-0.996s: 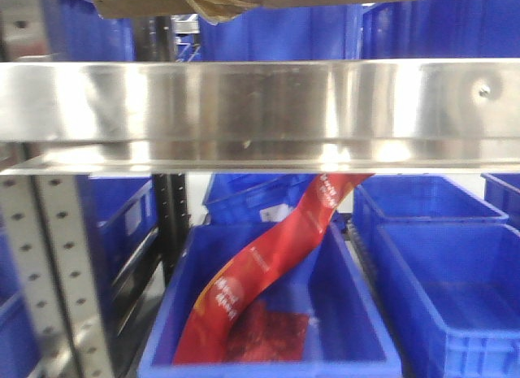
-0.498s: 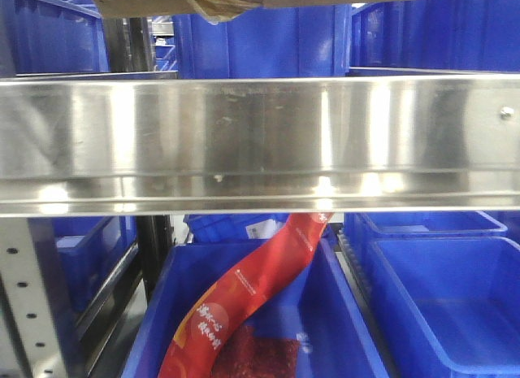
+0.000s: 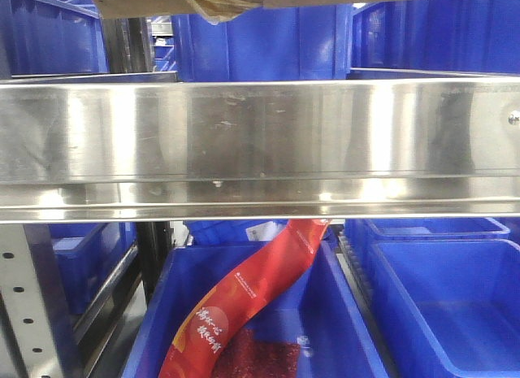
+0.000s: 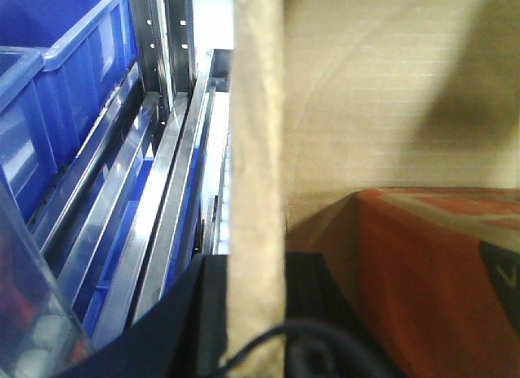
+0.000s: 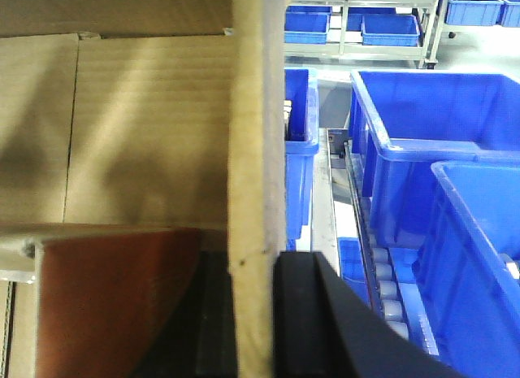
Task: Stack two boxes on right shelf middle
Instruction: 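Drive the base to the steel shelf holding the boxes in both grippers, then lower the held boxes with both grippers onto the middle shelf rollers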
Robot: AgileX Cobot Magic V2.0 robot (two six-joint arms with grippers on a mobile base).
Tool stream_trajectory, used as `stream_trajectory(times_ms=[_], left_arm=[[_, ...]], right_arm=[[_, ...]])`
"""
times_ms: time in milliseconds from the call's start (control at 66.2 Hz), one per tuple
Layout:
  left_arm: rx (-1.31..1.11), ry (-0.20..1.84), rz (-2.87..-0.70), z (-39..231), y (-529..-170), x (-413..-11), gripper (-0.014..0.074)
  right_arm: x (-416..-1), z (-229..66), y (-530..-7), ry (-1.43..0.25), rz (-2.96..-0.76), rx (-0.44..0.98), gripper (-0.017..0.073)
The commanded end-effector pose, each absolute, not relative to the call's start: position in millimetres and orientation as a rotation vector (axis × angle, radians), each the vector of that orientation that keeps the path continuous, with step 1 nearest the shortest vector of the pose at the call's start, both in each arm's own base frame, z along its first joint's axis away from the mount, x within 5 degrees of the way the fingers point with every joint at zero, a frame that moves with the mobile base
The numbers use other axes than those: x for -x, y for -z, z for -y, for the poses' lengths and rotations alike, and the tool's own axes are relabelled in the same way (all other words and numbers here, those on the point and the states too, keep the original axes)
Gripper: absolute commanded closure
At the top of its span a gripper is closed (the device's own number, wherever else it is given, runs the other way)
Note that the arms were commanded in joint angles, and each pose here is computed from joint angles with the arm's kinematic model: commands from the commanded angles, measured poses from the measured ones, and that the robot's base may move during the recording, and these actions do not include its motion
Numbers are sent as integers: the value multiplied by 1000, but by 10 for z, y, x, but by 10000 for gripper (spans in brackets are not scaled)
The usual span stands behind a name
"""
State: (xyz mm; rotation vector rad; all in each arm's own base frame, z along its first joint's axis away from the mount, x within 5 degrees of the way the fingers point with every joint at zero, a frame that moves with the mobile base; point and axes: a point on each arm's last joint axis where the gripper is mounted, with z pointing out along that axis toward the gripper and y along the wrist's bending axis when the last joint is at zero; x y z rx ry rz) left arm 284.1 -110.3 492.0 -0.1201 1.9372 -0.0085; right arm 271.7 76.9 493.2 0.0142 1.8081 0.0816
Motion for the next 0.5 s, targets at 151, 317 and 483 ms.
stream_trajectory(times_ms=[151, 317, 483], left_arm=[[128, -54, -1878, 1012, -5012, -2827, 705], [124, -49, -1872, 1017, -5018, -2830, 705], [62, -46, -1915, 1039, -5014, -2805, 705]], right_arm=[[-2631, -708, -5110, -69, -1706, 1, 721], [-2629, -714, -5100, -87, -1718, -7, 721], [-2617, -716, -4947, -129, -1878, -85, 721]])
